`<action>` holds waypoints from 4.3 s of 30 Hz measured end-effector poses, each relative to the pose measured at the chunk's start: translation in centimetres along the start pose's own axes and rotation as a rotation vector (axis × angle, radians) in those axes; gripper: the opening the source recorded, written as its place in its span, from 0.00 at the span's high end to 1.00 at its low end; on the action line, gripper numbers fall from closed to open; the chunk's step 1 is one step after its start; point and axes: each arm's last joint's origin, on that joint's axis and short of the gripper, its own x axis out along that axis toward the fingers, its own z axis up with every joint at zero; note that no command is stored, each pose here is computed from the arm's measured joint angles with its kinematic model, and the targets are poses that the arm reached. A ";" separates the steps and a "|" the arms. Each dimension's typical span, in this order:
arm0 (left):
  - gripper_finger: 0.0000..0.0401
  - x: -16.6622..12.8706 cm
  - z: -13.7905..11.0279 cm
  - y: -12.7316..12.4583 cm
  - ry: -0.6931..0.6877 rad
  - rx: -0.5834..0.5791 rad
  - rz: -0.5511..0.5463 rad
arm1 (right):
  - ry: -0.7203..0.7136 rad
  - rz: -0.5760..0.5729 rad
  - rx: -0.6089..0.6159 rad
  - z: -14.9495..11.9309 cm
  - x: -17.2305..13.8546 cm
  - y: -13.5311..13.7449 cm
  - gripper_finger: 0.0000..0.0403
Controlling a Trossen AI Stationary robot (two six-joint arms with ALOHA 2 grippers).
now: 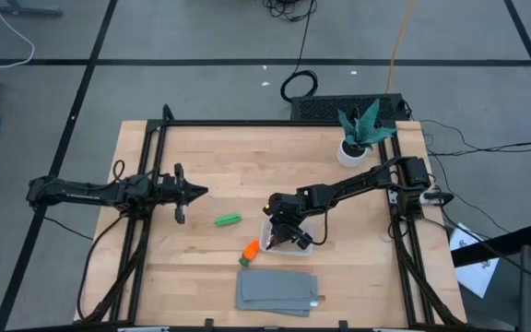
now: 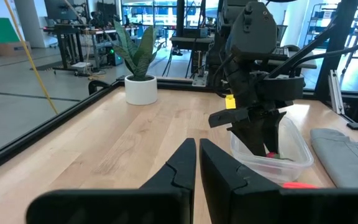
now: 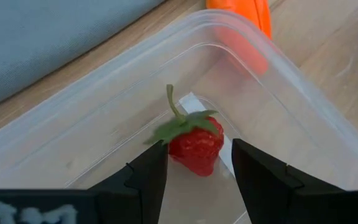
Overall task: Pick and placing Produce into tupperware
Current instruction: Put the red strawberry into the transparent bin, then put the green peas into the transparent bin
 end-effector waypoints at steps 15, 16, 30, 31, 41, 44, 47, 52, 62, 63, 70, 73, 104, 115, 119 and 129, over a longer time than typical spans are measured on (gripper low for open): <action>0.94 0.0 0.0 0.0 0.005 -0.004 0.001 | -0.016 -0.080 0.081 -0.1 -2.6 -1.5 0.63; 0.94 0.0 -0.1 0.0 0.005 -0.003 0.001 | -0.018 -0.083 0.093 -0.2 -2.7 -1.6 0.65; 0.94 0.0 0.0 0.0 0.004 -0.007 0.002 | -0.087 -0.128 0.213 0.6 -4.3 -2.1 0.99; 0.94 0.0 -0.1 0.0 0.004 -0.007 0.002 | -0.110 -0.141 0.227 0.9 -4.9 -2.2 1.00; 0.94 0.0 -0.1 0.0 0.004 -0.028 0.003 | -0.421 -0.364 0.307 3.6 -15.6 -2.9 1.00; 0.94 0.0 0.0 0.0 0.004 -0.029 0.002 | -0.518 -0.424 0.336 3.8 -19.5 -2.0 1.00; 0.94 0.0 0.0 0.0 0.004 -0.030 0.002 | -0.629 -0.481 0.337 4.0 -23.4 -0.1 1.00; 0.94 0.0 -0.1 0.0 0.004 -0.030 0.003 | -0.737 -0.583 0.367 2.7 -27.3 3.9 1.00; 0.94 0.0 -0.1 0.0 0.005 -0.022 0.005 | -0.929 -0.639 0.464 -2.9 -26.5 9.3 1.00; 0.94 0.0 -0.1 0.0 0.005 -0.022 0.005 | -0.914 -0.661 0.485 -3.7 -26.0 9.6 1.00; 0.94 0.0 -0.1 0.0 0.005 -0.024 0.005 | -0.848 -0.731 0.640 -8.2 -22.4 11.2 1.00; 0.94 0.0 -0.1 0.0 0.005 -0.025 0.005 | -0.821 -0.755 0.695 -9.4 -21.6 11.8 1.00; 0.94 0.0 0.0 0.2 -0.005 -0.053 0.055 | -0.903 -0.717 0.474 -12.2 -19.3 14.7 1.00; 0.94 0.0 -0.1 0.3 0.010 -0.035 0.091 | -0.918 -0.724 0.455 -13.5 -17.6 14.8 1.00; 0.94 0.0 -0.3 0.1 0.033 -0.021 0.039 | -0.907 -0.722 0.455 -13.8 -17.2 14.8 1.00; 0.94 0.0 0.6 0.0 -0.046 -0.082 0.001 | -0.897 -0.737 0.424 -13.8 -17.2 14.8 1.00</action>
